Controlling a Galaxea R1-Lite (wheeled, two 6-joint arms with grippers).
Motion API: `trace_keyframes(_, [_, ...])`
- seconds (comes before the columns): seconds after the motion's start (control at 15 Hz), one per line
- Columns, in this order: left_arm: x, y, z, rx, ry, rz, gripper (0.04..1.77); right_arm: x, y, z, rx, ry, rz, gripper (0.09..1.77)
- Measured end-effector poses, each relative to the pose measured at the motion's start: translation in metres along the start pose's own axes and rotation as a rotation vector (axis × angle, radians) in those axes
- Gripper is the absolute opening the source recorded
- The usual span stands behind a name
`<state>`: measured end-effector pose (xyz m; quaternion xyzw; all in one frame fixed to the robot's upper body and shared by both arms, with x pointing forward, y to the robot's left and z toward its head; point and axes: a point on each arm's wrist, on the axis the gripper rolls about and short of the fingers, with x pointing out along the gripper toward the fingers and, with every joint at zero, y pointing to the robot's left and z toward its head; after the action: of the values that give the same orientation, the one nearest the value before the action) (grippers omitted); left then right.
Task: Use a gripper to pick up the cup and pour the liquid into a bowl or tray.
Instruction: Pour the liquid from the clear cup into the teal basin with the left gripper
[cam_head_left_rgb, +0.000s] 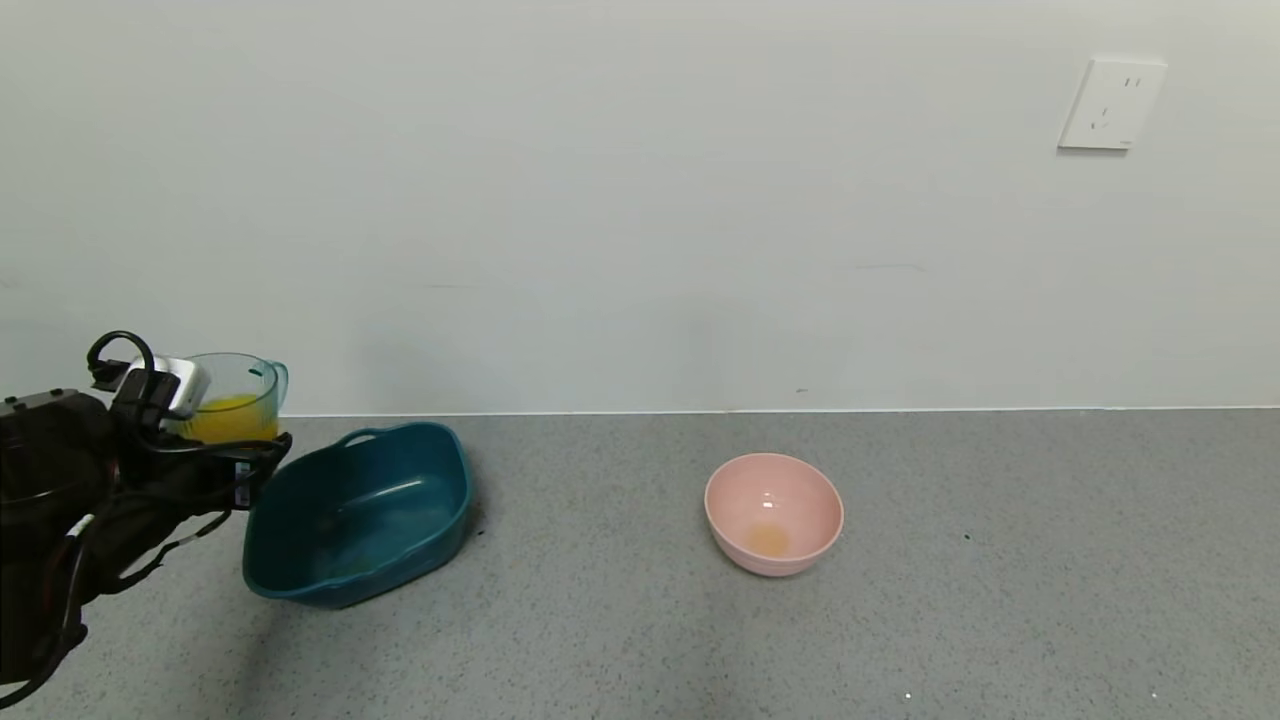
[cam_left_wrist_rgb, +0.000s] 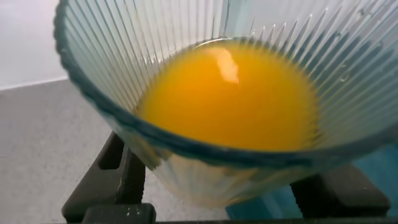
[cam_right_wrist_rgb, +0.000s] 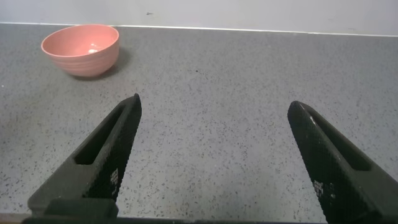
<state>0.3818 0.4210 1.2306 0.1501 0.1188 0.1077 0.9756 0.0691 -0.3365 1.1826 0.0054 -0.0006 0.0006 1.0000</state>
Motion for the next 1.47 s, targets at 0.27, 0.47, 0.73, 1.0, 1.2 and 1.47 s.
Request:
trace_keyframes(0.27, [-0.0016,-0.0009,-0.0008,0.083,-0.003,0.000,1.29,0.0000,0.0000,0.0000,0.000,0.000,0.000,1.71])
trace_keyframes(0.47, [-0.0026,-0.0017,-0.0015,0.154,-0.008,0.000,1.29,0.0000,0.0000,0.0000,0.000,0.000,0.000,1.71])
trace_keyframes(0.73, [-0.0044,-0.0065,-0.0036,0.203,-0.001,-0.014,1.29,0.0000,0.0000,0.0000,0.000,0.000,0.000,1.71])
trace_keyframes(1.0, [-0.0049,-0.0093,-0.0053,0.272,0.007,-0.021,1.29,0.0000,0.0000,0.0000,0.000,0.000,0.000,1.71])
trace_keyframes(1.2, [-0.0047,-0.0098,-0.0059,0.326,0.009,-0.022,1.29,0.0000,0.0000,0.0000,0.000,0.000,0.000,1.71])
trace_keyframes(1.47, [-0.0050,-0.0103,-0.0073,0.388,0.014,-0.024,1.29,0.0000,0.0000,0.0000,0.000,0.000,0.000,1.71])
